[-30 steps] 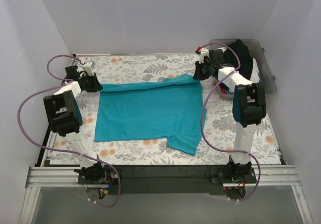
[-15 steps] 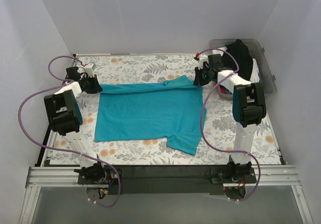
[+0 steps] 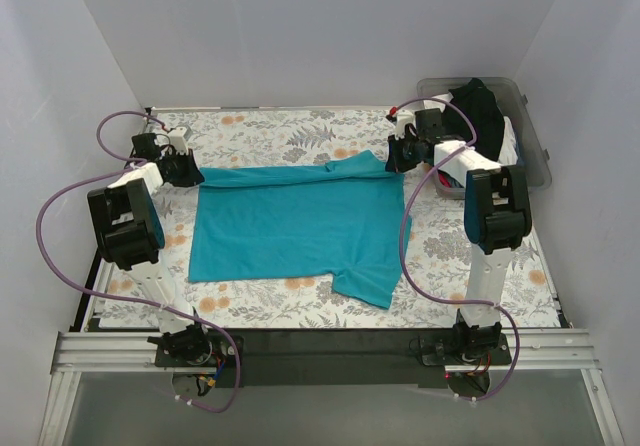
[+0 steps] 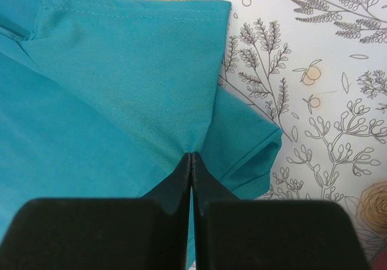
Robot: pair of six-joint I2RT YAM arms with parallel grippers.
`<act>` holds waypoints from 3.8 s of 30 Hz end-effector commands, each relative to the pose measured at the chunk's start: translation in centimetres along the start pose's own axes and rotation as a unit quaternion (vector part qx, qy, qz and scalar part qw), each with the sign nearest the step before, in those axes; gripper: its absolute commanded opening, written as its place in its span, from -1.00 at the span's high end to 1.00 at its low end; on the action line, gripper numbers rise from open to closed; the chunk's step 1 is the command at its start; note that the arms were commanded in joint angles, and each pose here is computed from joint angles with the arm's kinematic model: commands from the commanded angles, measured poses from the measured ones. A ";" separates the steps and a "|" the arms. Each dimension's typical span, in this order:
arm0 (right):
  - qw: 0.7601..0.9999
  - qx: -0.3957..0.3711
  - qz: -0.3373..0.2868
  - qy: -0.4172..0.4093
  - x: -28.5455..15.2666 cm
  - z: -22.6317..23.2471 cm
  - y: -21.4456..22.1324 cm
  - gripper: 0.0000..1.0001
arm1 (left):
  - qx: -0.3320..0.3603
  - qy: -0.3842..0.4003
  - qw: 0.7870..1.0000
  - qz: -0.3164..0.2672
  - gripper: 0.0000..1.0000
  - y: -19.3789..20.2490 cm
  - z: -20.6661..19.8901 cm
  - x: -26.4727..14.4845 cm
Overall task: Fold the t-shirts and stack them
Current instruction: Fold the tshirt
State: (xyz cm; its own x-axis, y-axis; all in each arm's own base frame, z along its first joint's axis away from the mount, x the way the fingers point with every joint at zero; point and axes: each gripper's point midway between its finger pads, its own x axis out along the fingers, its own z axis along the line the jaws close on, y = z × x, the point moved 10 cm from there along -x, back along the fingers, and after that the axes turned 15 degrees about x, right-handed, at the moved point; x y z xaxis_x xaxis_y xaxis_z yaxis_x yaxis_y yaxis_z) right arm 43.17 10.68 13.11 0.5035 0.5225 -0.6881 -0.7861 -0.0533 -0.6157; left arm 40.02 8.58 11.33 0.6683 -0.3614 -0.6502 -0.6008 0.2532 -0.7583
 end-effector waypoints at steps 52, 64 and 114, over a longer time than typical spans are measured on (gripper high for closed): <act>0.999 -0.003 -0.014 -0.052 0.7 1.5 -7.4 0.04 | 0.007 0.175 0.984 -0.039 -0.15 -9.5 -7.3 1.1; 0.998 0.020 0.010 -0.057 3.8 0.2 -6.2 -0.02 | -0.022 0.266 0.964 -0.019 -0.21 -13.1 -19.3 11.3; 0.990 0.019 0.008 -0.136 1.4 2.7 -6.0 0.97 | 0.003 0.300 0.954 -0.010 1.00 -13.9 -26.8 13.3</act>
State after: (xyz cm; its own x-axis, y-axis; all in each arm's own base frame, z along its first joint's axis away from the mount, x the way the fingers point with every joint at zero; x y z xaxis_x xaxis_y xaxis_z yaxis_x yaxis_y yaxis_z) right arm 48.30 13.87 12.15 0.3431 0.6929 -0.6342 -0.8718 -0.0164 -0.4896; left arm 46.30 -23.82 9.42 0.2827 -0.7850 -0.5512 -0.6708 0.2489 -0.6986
